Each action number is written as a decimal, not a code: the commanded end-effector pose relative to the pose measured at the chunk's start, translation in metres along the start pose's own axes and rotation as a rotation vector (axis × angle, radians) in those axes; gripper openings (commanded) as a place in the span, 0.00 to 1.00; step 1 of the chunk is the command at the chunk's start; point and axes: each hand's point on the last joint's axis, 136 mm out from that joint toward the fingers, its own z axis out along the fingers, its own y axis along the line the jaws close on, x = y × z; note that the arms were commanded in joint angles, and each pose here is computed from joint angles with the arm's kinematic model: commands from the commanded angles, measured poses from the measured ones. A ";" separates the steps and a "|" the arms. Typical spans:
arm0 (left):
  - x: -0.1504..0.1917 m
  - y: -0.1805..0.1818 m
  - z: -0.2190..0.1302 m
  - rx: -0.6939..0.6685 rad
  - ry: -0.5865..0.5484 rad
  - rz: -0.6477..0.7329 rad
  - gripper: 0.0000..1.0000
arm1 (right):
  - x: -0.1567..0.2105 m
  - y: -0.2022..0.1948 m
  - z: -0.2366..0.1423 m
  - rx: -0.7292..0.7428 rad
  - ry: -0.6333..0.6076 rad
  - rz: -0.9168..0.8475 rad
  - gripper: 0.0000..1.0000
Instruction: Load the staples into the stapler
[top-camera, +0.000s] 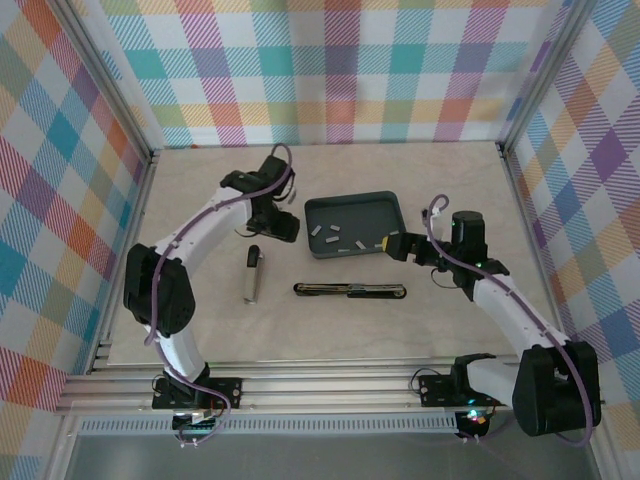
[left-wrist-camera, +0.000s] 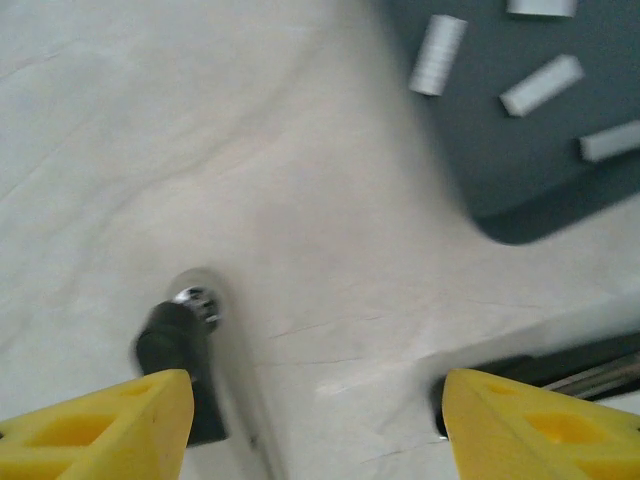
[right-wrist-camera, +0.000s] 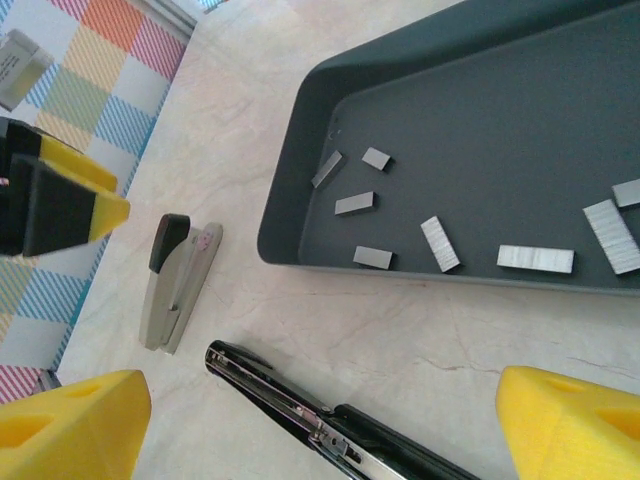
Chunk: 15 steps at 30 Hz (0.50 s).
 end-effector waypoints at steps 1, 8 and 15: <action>0.012 0.036 -0.018 -0.108 -0.006 -0.153 0.67 | -0.003 0.007 0.008 -0.039 0.002 -0.047 0.89; 0.023 0.054 -0.002 -0.167 0.039 -0.224 0.68 | 0.000 0.015 0.015 -0.062 0.022 -0.072 0.89; 0.030 0.054 0.027 -0.182 0.116 -0.221 0.66 | 0.002 0.020 0.019 -0.071 0.038 -0.082 0.89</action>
